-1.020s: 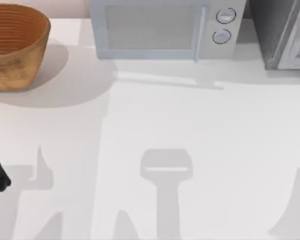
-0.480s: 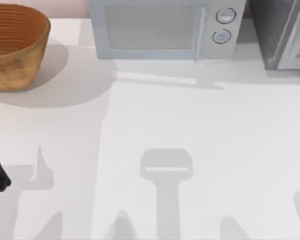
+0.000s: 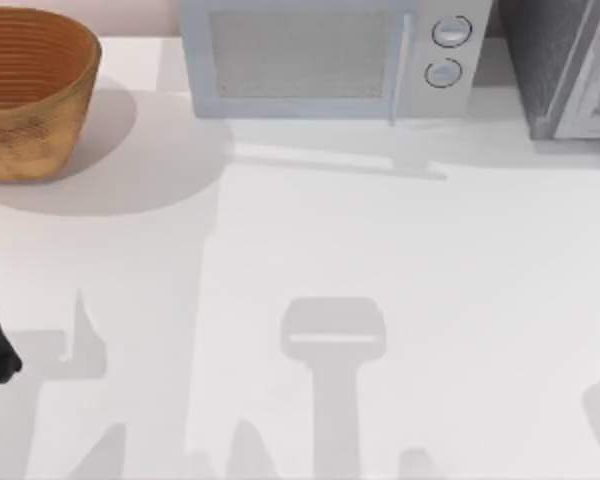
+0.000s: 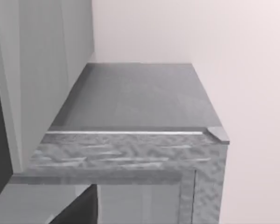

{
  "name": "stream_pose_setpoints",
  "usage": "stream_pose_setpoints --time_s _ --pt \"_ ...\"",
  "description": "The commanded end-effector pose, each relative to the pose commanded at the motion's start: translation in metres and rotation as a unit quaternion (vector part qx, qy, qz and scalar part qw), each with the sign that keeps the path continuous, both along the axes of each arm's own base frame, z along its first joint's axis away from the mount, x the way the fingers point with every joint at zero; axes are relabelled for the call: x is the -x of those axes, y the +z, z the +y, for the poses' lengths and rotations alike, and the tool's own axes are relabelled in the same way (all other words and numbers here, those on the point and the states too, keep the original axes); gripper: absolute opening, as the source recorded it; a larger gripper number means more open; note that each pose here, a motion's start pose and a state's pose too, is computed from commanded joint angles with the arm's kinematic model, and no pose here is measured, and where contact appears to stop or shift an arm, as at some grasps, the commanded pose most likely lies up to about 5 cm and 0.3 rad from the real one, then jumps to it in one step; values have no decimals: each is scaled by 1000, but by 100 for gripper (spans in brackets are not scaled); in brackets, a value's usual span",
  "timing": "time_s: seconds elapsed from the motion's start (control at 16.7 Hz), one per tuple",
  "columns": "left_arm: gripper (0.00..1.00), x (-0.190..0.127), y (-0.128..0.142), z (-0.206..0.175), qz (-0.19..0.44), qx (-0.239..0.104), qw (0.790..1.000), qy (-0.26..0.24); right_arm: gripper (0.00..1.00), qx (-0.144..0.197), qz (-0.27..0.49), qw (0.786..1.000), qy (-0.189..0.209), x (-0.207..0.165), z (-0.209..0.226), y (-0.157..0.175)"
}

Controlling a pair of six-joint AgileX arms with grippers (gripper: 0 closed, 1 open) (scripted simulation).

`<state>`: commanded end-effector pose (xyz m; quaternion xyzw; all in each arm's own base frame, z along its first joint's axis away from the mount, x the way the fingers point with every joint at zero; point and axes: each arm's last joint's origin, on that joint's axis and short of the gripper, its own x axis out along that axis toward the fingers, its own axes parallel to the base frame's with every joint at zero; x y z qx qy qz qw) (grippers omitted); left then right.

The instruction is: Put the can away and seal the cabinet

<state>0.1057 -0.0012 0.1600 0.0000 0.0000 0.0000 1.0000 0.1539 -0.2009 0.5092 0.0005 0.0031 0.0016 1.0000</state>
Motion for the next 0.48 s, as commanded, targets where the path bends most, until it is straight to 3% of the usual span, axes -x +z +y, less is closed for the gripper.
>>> stream_pose_setpoints --time_s 0.48 --pt "100 0 0 0 0 0 1000 0 100 2 -7 1000 8 -52 54 3"
